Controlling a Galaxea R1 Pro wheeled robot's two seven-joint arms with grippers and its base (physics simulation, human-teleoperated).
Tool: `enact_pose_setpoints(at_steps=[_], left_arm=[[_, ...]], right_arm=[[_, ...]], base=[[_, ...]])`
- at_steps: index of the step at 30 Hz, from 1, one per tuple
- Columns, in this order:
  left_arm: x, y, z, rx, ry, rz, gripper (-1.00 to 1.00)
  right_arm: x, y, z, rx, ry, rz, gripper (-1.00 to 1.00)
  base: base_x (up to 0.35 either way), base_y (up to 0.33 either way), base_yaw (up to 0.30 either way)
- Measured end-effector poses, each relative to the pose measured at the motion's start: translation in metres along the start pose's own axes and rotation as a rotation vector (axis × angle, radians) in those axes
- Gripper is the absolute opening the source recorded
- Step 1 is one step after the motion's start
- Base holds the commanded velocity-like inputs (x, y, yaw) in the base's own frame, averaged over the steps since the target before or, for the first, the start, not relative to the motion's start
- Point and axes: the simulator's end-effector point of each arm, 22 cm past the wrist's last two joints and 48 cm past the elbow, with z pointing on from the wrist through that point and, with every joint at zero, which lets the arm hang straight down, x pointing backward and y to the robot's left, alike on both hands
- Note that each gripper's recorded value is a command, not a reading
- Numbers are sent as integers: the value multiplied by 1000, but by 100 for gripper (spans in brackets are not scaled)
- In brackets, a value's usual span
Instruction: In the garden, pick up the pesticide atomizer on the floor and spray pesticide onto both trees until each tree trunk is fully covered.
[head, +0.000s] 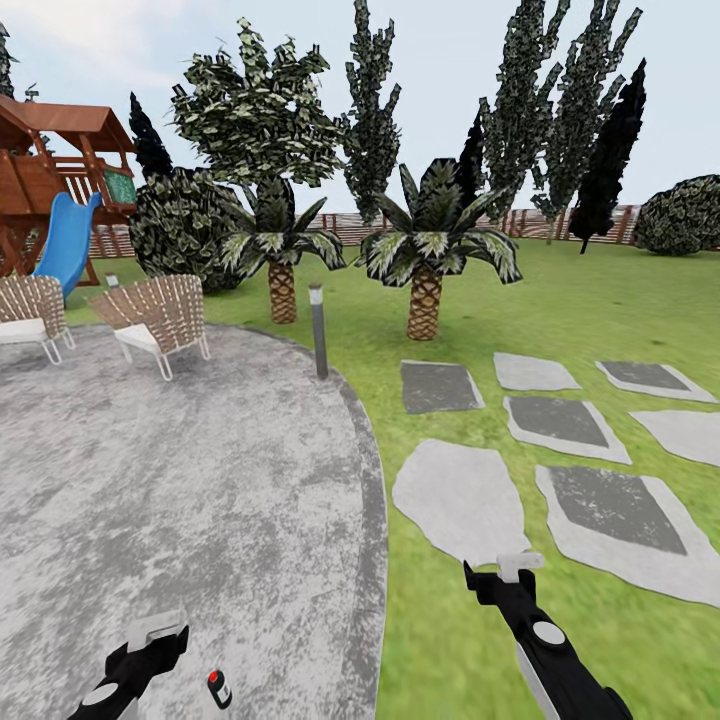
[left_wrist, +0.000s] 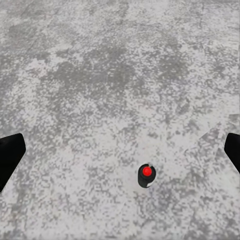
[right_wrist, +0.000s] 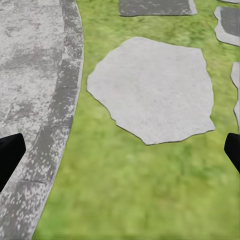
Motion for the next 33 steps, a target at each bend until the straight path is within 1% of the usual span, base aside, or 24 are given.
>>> enact_pose_setpoints(at_steps=[33], left_arm=[[58,-1,36,-1,-1,-2,100]], right_arm=[[65,6,22,-4,0,0,100]], base=[[0,0,0]])
